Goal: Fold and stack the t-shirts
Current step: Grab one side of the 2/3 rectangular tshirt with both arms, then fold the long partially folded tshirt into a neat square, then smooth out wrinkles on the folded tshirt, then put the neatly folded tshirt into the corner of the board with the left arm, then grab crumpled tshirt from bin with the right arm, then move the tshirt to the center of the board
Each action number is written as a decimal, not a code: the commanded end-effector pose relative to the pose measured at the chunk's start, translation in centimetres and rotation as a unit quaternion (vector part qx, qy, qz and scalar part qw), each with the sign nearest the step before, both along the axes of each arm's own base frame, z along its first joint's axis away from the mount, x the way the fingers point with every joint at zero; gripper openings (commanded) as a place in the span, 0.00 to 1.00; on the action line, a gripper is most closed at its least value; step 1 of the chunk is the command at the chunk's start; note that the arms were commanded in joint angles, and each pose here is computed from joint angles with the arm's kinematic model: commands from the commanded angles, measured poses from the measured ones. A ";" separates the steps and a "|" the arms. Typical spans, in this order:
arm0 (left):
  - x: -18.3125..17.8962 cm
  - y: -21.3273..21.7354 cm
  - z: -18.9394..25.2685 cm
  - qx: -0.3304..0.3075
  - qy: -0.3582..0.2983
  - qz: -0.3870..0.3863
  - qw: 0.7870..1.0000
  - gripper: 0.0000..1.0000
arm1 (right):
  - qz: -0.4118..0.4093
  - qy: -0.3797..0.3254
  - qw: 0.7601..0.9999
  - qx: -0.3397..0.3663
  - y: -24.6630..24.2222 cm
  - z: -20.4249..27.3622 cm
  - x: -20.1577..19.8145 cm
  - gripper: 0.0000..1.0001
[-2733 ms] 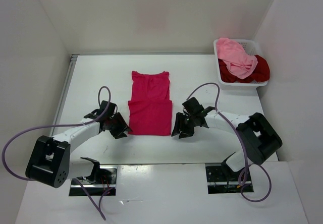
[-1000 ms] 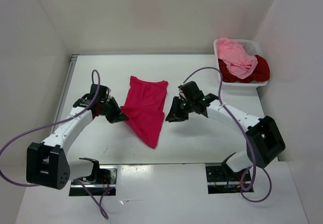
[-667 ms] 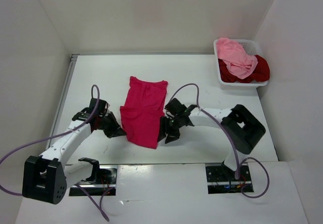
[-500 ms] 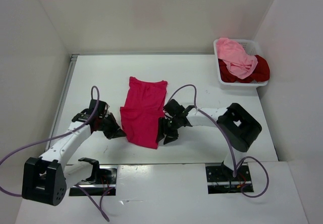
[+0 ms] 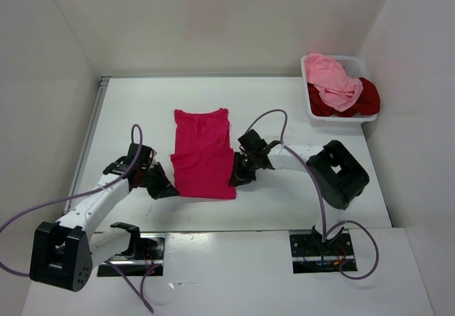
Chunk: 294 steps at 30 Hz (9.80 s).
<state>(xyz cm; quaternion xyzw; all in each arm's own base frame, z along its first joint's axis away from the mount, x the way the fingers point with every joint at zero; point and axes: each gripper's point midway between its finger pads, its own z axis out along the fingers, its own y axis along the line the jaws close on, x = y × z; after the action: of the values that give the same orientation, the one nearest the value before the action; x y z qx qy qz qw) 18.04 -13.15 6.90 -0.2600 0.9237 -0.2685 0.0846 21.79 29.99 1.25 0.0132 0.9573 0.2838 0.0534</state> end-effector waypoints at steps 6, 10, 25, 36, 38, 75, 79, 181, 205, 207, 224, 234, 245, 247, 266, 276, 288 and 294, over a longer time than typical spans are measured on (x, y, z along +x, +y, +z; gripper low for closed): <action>-0.4 -0.7 0.0 -0.018 -0.004 -0.009 1.000 0.00 | 0.000 -0.010 1.000 -0.006 -2.8 0.9 -2.1 0.49; -0.4 -0.8 -0.2 -0.020 -0.002 -0.005 1.000 0.00 | -0.005 0.012 1.000 0.009 -3.0 0.6 -3.4 0.50; -0.3 -0.5 -0.2 -0.014 -0.006 0.002 1.000 0.00 | 0.004 -0.007 1.000 0.011 -1.2 0.1 -3.4 0.05; -1.8 -0.8 0.4 -0.012 0.019 -0.016 1.000 0.00 | 0.067 0.029 0.997 0.030 -1.5 4.3 -9.8 0.00; -0.7 -0.7 1.9 -0.005 -0.003 -0.016 1.000 0.00 | 0.068 0.002 0.997 0.028 -1.4 6.1 -8.2 0.00; 36.9 3.4 3.3 0.063 -0.195 0.111 0.973 0.15 | -0.050 -0.195 0.979 0.026 0.1 8.3 33.1 0.00; 38.3 3.4 4.9 0.061 -0.217 0.114 0.968 0.22 | -0.057 -0.215 0.975 0.023 0.0 9.9 34.0 0.02; 31.9 26.4 2.0 0.044 -0.200 0.341 0.917 1.00 | -0.012 -0.174 0.982 0.079 -6.2 15.7 10.7 0.55; 20.9 5.0 10.1 0.064 -0.277 0.072 0.956 0.15 | -0.232 -0.356 0.904 -0.051 -15.9 25.8 21.7 0.02; 19.2 1.8 9.3 0.051 -0.269 0.024 0.961 0.15 | -0.296 -0.369 0.877 -0.083 -21.4 26.8 23.5 0.00; 11.3 -10.3 5.2 -0.012 -0.230 -0.175 0.957 0.45 | -0.513 -0.266 0.800 -0.161 -41.3 17.6 34.9 0.59; 11.5 -10.8 3.6 -0.017 -0.200 -0.181 0.963 0.50 | -0.524 -0.242 0.800 -0.164 -42.2 14.1 39.0 0.61; 12.7 -11.0 4.2 -0.010 -0.204 -0.165 0.965 0.50 | -0.544 -0.199 0.795 -0.178 -42.4 10.1 37.6 0.55; 12.7 -11.0 4.2 -0.010 -0.204 -0.165 0.965 0.50 | -0.543 -0.217 0.793 -0.174 -42.4 10.7 37.7 0.54; 17.7 -11.5 10.1 -0.048 -0.254 -0.144 0.955 0.51 | -0.444 -0.482 0.755 -0.012 -32.3 42.2 30.1 0.00; 23.1 -1.9 19.4 -0.074 -0.331 -0.001 0.941 0.56 | -0.216 -0.644 0.705 0.206 -16.0 62.6 12.3 0.00; 22.1 3.7 18.4 -0.031 -0.333 0.045 0.941 0.61 | -0.136 -0.403 0.872 0.243 -8.5 41.3 20.1 0.00; 18.6 3.9 11.3 0.041 -0.265 0.009 0.963 0.64 | -0.225 -0.330 0.908 0.125 -13.0 28.3 23.6 0.00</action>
<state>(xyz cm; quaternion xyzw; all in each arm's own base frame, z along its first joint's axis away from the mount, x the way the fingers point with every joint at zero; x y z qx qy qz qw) 38.72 -9.27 20.57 -0.2123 0.8494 -0.3317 0.3512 44.94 20.10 27.69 0.1242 0.8297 0.3921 0.3774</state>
